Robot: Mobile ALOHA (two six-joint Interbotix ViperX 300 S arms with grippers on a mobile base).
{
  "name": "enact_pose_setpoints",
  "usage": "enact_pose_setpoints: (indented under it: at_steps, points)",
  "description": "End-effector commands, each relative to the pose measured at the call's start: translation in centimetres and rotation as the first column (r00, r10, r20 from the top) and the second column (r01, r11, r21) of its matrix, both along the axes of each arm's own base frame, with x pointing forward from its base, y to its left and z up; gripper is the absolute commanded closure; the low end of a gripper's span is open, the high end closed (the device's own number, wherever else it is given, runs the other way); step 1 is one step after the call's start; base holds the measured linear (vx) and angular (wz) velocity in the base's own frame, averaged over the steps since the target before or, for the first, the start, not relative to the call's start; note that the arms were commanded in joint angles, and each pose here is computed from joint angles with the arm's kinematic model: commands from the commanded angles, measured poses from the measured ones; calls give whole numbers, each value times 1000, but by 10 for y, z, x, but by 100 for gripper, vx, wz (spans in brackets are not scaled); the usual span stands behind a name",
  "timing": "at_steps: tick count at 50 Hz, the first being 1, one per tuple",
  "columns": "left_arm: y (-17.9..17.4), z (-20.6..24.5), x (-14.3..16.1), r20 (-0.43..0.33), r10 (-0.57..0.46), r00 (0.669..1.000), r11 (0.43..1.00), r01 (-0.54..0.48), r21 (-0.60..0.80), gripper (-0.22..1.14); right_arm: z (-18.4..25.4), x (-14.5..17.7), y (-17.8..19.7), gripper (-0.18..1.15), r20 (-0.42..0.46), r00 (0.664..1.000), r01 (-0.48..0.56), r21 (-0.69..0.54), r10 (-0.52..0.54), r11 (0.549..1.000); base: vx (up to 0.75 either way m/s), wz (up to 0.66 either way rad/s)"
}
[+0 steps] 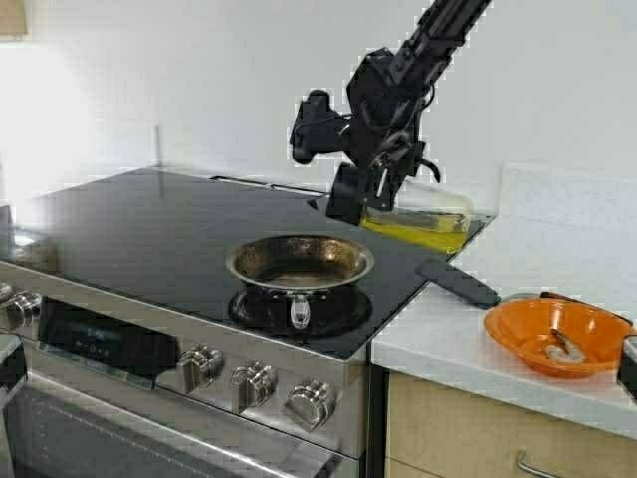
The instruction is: Add oil to the pan and cook the shrimp and serve it
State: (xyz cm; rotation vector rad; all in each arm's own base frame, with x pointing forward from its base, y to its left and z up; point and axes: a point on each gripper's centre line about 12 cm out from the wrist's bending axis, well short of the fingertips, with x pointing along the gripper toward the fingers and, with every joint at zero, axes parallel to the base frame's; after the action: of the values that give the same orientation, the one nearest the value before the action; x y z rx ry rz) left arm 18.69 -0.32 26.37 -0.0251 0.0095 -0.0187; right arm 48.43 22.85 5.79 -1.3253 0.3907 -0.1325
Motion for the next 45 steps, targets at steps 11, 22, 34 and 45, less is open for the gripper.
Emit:
enact_pose_setpoints:
  at_steps: [11,22,34,45]
  points:
    - [0,5,1,15,0,1000,1000,0,-6,89,29,7,10,92,60,998,-12,-42,14,999,0,0]
    - [0,5,1,14,0,1000,1000,0,-6,89,28,7,23,92,76,996,-32,-135,42,990,0,0]
    - [0,5,1,17,0,1000,1000,0,-6,89,30,8,36,92,75,995,-55,-179,70,982,0,0]
    - [0,6,1,18,0,1000,1000,0,-8,89,29,10,40,92,64,993,-77,-250,95,965,0,0]
